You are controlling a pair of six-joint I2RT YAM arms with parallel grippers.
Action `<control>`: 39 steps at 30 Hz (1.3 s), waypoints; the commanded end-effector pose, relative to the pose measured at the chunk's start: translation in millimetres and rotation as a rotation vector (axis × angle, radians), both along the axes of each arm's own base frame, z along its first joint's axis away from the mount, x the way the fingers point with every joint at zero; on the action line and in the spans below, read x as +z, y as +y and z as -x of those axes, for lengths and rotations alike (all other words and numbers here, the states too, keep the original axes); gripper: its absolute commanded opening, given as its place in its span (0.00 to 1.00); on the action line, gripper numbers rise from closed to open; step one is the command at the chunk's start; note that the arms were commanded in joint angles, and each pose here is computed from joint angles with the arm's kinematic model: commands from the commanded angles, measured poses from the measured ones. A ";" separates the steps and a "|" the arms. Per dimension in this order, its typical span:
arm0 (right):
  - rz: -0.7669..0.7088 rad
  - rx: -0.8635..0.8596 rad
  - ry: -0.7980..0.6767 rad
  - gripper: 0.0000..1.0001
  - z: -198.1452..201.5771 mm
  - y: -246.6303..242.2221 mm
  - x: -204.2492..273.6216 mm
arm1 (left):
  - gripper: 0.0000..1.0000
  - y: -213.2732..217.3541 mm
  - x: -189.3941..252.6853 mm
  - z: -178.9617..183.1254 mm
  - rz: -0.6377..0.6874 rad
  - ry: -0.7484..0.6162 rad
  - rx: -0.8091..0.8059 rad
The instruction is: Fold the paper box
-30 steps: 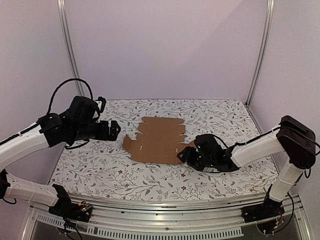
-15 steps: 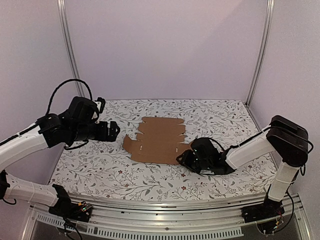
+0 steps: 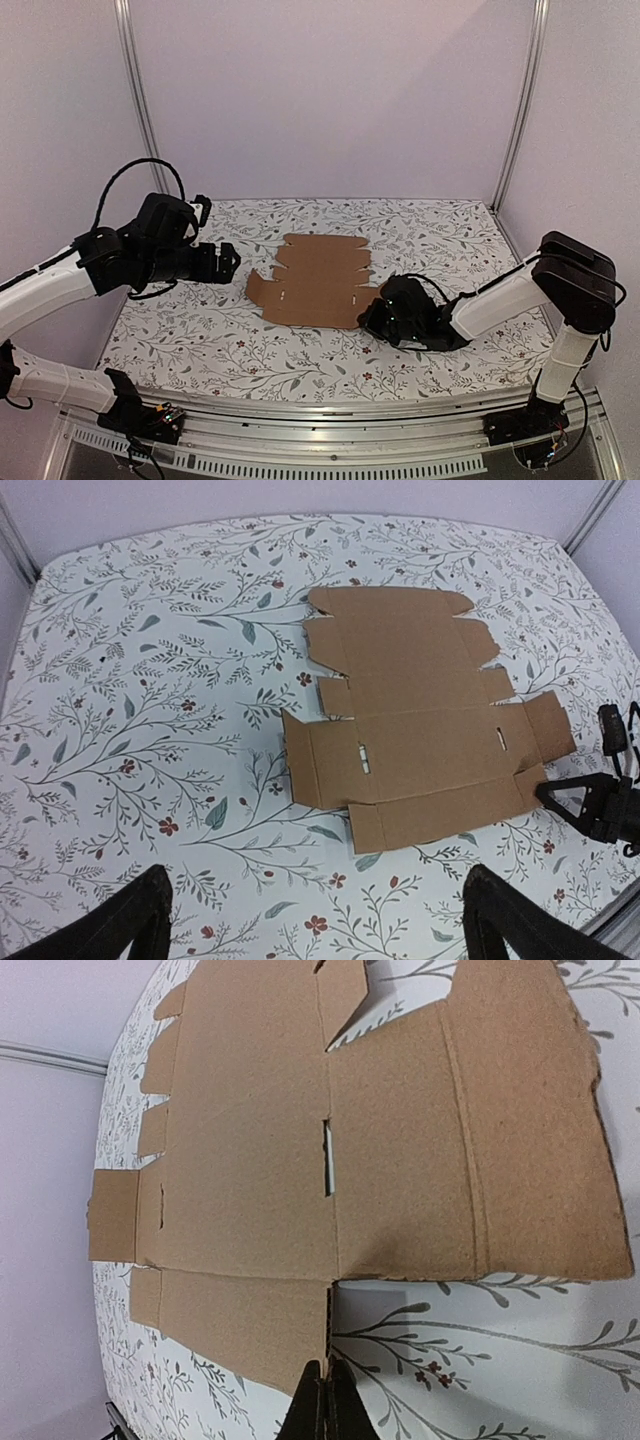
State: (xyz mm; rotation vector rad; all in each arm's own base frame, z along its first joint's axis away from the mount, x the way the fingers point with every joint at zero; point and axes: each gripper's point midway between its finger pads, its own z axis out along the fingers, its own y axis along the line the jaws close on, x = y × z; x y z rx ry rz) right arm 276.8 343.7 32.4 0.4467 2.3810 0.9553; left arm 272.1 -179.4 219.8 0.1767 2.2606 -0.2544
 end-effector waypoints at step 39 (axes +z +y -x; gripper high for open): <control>0.656 1.010 -0.499 0.00 73.6 -35.3 238.7 | 1.00 -76.4 132.8 50.3 -0.023 -0.233 -0.615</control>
